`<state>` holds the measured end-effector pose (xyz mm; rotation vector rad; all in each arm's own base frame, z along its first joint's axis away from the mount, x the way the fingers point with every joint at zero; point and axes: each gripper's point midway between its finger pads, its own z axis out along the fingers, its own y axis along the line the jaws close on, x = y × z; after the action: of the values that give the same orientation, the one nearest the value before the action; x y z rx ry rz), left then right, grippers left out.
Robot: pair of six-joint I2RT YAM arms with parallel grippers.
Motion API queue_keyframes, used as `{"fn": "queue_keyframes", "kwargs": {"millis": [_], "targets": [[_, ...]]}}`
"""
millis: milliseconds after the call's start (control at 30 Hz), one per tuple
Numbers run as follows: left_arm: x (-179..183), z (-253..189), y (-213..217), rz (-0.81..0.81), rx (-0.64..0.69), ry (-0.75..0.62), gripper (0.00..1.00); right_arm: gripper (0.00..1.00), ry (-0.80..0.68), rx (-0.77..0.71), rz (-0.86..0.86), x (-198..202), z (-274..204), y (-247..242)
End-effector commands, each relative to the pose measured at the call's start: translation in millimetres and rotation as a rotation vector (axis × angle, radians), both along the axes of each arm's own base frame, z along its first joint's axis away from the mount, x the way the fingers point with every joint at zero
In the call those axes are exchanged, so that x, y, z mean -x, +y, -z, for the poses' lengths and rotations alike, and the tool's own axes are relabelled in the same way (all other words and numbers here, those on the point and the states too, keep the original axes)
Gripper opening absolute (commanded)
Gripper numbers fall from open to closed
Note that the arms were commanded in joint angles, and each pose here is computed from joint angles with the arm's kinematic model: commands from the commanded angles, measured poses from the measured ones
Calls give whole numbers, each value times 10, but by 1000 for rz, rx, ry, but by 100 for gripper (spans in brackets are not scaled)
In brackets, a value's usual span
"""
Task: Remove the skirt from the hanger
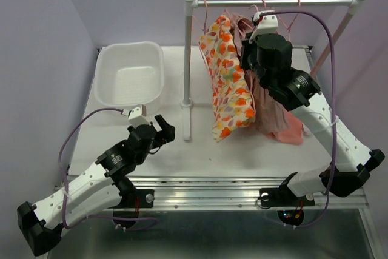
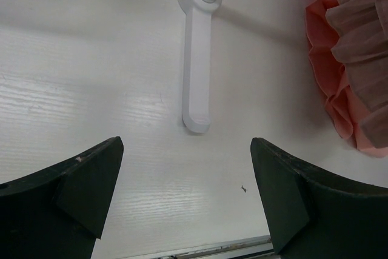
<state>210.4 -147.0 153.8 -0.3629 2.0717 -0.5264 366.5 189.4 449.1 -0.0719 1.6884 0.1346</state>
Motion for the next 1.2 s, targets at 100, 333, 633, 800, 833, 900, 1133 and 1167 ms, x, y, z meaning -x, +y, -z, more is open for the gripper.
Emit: {"fn": "queue_keyframes", "kwargs": {"millis": [100,333,633,800,833,900,1133,1167], "targets": [[-67,-199,-153,51,24,-50,99,1,76,-98,-69,340,269,-50],[-57,-289,-398,172,45,-65,99,1,234,-155,-139,572,1020,80],[321,-623,-1272,563,99,-190,99,1,382,-184,-106,671,1726,127],[835,-883,-1735,749,82,-306,99,1,407,-187,-103,671,1812,153],[894,-869,-1830,780,67,-313,99,1,410,-189,-103,670,1817,158],[1009,-942,-1965,834,33,-350,99,1,406,-195,-114,670,1790,178],[1251,-654,-2374,938,-152,-337,99,1,397,-212,-167,697,1689,259],[1230,-628,-2377,928,-166,-332,99,1,396,-213,-169,702,1677,259]]}}
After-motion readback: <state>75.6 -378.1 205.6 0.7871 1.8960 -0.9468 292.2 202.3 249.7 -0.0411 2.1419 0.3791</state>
